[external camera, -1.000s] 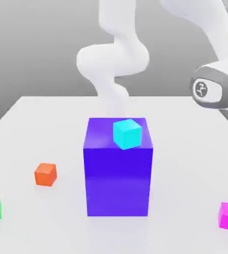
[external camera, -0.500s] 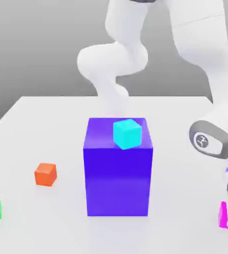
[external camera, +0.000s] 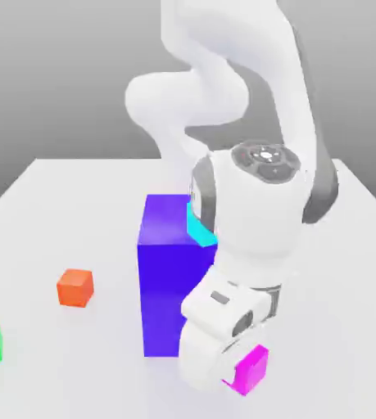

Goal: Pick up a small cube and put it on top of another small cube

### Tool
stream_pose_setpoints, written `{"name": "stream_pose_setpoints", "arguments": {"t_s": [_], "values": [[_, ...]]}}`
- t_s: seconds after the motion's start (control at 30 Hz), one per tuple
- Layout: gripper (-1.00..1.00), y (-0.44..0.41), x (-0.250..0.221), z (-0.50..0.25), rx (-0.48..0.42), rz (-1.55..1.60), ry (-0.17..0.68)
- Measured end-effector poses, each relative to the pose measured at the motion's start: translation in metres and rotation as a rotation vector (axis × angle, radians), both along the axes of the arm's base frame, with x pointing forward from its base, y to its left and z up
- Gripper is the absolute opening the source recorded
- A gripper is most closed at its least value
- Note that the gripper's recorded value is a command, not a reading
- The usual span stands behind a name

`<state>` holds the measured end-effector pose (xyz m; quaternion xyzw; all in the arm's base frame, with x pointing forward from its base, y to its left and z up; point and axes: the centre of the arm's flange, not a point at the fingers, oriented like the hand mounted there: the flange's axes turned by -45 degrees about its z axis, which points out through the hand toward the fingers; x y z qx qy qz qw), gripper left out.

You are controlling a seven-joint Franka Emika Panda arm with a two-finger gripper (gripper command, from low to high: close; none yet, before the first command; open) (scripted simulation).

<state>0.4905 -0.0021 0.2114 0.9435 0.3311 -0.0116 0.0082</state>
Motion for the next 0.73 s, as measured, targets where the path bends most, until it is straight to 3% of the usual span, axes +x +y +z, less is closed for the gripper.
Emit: {"name": "stream_pose_setpoints", "arguments": {"t_s": [0.37,0.4,0.6,0.73], "values": [[-1.0,-0.275,-0.089,-0.008,0.016,-0.547,-0.016],[1.0,-0.3,-0.101,-0.02,0.018,-0.599,-0.019],[1.0,-0.317,-0.109,-0.029,0.018,-0.634,-0.021],[1.0,-0.333,-0.116,0.007,0.016,-0.665,-0.025]]}}
